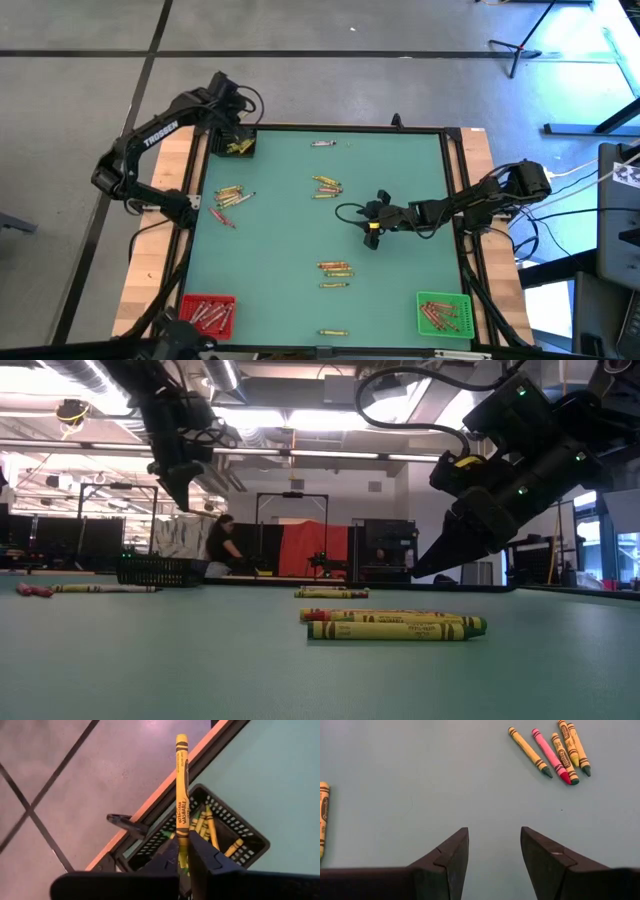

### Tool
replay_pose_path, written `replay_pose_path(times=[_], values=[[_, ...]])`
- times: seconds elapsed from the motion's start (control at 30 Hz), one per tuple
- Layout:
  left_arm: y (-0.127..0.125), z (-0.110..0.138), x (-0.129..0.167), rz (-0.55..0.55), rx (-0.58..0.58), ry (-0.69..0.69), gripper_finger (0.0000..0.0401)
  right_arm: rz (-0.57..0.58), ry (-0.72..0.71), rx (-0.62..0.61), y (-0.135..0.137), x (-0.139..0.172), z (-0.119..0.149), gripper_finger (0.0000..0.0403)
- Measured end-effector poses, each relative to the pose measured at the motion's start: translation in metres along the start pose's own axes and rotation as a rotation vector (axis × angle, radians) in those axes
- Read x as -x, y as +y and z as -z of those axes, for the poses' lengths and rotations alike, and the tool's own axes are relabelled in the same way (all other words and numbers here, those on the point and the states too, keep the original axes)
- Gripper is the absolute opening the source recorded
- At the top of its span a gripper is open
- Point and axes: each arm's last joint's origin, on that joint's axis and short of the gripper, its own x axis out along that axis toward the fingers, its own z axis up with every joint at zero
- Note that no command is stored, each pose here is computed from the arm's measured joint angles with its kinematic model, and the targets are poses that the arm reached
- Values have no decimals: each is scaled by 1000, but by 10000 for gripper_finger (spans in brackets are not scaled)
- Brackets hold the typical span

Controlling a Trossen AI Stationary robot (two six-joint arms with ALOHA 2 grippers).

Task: Sort crayons
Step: Put the yellow crayon into the black bin

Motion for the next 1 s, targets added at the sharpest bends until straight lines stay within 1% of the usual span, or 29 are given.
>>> replay_pose_path(times=[0.17, 0.3, 0.5, 0.6, 0.77, 0.87, 1.0], values=[[8, 8, -2, -3, 48, 52, 0, -1, 1, 0, 0, 0, 0, 176], [7, 17, -12, 0, 56, 86, 0, -1, 1, 0, 0, 0, 0, 176], [4, 34, -34, -30, 27, 108, 0, -1, 0, 0, 0, 0, 0, 176], [5, 35, -35, -44, 31, 110, 0, -2, 0, 0, 0, 0, 0, 176], [7, 35, -35, -34, 37, 106, 0, -1, 0, 0, 0, 0, 0, 176], [5, 35, -37, -3, 9, 104, 0, 0, 0, 0, 0, 0, 0, 176], [4, 36, -46, 20, -25, 141, 0, 0, 0, 1, 0, 0, 0, 176]])
